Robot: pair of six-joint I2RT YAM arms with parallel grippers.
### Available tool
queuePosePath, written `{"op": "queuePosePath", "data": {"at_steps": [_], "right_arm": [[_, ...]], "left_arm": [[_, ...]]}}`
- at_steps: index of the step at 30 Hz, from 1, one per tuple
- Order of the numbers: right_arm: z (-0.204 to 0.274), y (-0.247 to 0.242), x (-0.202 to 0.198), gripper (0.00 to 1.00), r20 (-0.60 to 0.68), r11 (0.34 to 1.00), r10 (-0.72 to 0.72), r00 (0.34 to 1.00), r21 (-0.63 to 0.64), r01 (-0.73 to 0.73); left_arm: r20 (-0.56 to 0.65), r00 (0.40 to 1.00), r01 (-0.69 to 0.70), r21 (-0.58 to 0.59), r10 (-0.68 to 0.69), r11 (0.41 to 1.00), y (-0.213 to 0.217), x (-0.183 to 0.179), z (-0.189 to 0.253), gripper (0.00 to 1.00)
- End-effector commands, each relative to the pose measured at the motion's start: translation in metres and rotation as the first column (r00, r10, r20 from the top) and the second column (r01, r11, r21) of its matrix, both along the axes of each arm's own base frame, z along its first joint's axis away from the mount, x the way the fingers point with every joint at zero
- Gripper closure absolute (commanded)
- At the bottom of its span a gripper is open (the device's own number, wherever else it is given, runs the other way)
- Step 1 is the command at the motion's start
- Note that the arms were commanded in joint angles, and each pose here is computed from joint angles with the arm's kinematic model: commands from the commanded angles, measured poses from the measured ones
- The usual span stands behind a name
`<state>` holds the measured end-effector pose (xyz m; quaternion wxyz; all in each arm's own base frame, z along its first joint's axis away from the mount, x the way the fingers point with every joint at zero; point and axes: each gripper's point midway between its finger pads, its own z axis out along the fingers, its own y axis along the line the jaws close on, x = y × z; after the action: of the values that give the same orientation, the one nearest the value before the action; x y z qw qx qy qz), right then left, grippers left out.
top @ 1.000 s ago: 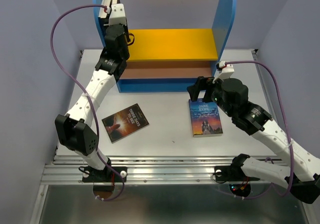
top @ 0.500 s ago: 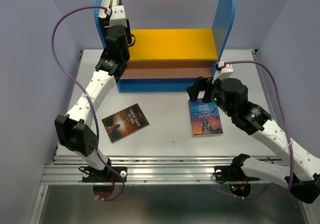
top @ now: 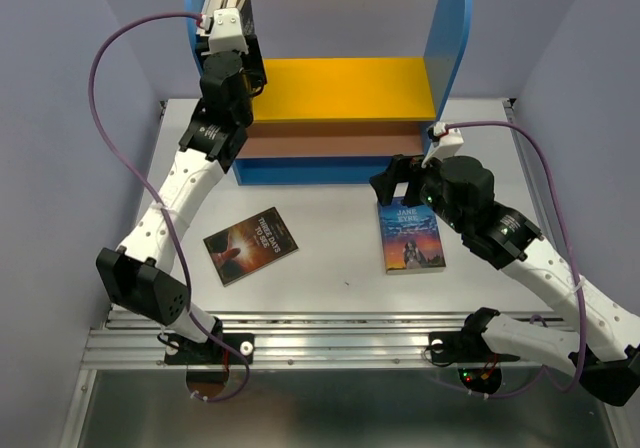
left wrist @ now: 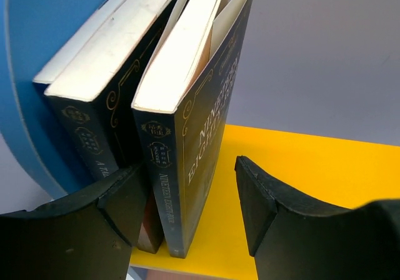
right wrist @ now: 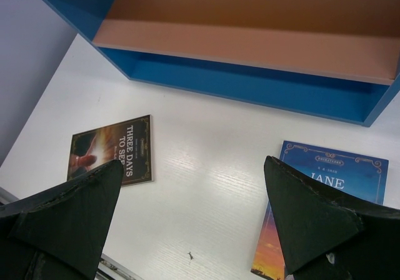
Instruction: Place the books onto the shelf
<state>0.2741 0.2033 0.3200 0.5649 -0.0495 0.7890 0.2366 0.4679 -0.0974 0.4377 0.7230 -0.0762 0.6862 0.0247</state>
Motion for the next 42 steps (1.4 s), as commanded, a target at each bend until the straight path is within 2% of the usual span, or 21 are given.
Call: {"op": "queuePosePath", "data": {"at_steps": [1, 3, 8, 15, 17, 20, 23, 24, 27, 29, 30, 32, 34, 37, 42], "right_arm": [[0.019, 0.004, -0.002, 0.00, 0.035, 0.999, 0.019, 0.999, 0.038, -0.020], [0.018, 0.005, -0.001, 0.00, 0.032, 0.999, 0.020, 0.999, 0.035, -0.021], [0.020, 0.005, -0.003, 0.00, 0.035, 0.999, 0.026, 0.999, 0.040, -0.027], [0.021, 0.004, -0.005, 0.00, 0.037, 0.999, 0.032, 0.999, 0.043, -0.034], [0.021, 0.004, -0.005, 0.00, 0.039, 0.998, 0.033, 0.999, 0.045, -0.035], [0.021, 0.004, -0.005, 0.00, 0.040, 0.999, 0.031, 0.999, 0.043, -0.032], [0.021, 0.003, -0.005, 0.00, 0.041, 0.999, 0.028, 0.999, 0.041, -0.030], [0.022, 0.003, -0.005, 0.00, 0.043, 0.999, 0.028, 0.999, 0.041, -0.030], [0.024, 0.001, -0.005, 0.00, 0.049, 0.999, 0.021, 0.999, 0.042, -0.023], [0.024, 0.000, -0.005, 0.00, 0.050, 0.999, 0.018, 0.999, 0.042, -0.020], [0.024, 0.000, -0.005, 0.00, 0.052, 0.999, 0.018, 0.998, 0.042, -0.021], [0.024, -0.001, -0.005, 0.00, 0.053, 0.999, 0.016, 0.998, 0.040, -0.018], [0.025, -0.002, -0.006, 0.00, 0.056, 0.999, 0.013, 0.998, 0.040, -0.015], [0.025, -0.003, -0.006, 0.00, 0.059, 0.999, 0.009, 0.998, 0.038, -0.012], [0.024, -0.004, -0.005, 0.00, 0.062, 0.999, 0.010, 0.998, 0.030, -0.012]], "left_arm": [[0.094, 0.990, -0.097, -0.052, 0.102, 0.994, 0.032, -0.031, 0.042, 0.30], [0.109, 0.989, -0.092, -0.065, 0.099, 0.994, 0.033, -0.042, 0.051, 0.25], [0.152, 0.987, -0.042, -0.092, 0.056, 0.995, 0.028, -0.071, 0.069, 0.01], [0.227, 0.974, 0.066, -0.160, -0.029, 0.985, 0.011, -0.115, 0.100, 0.01], [0.246, 0.966, 0.120, -0.168, -0.077, 0.978, -0.002, -0.126, 0.109, 0.01], [0.251, 0.941, 0.265, -0.130, -0.227, 0.955, -0.039, -0.131, 0.114, 0.01], [0.249, 0.893, 0.405, -0.087, -0.374, 0.910, -0.080, -0.126, 0.116, 0.01], [0.200, 0.878, 0.453, -0.062, -0.434, 0.889, -0.099, -0.118, 0.101, 0.01], [0.158, 0.848, 0.517, -0.035, -0.506, 0.855, -0.128, -0.101, 0.090, 0.01], [0.152, 0.849, 0.516, -0.034, -0.505, 0.856, -0.136, -0.090, 0.093, 0.01], [0.094, 0.860, 0.506, -0.031, -0.502, 0.862, -0.146, -0.074, 0.073, 0.01], [0.082, 0.870, 0.489, -0.034, -0.485, 0.872, -0.150, -0.062, 0.074, 0.01], [0.038, 0.903, 0.430, -0.036, -0.429, 0.902, -0.152, -0.040, 0.058, 0.01], [-0.009, 0.944, 0.330, -0.035, -0.330, 0.943, -0.147, -0.013, 0.035, 0.01], [-0.033, 0.964, 0.260, -0.074, -0.263, 0.963, -0.128, 0.024, 0.025, 0.01]]}}
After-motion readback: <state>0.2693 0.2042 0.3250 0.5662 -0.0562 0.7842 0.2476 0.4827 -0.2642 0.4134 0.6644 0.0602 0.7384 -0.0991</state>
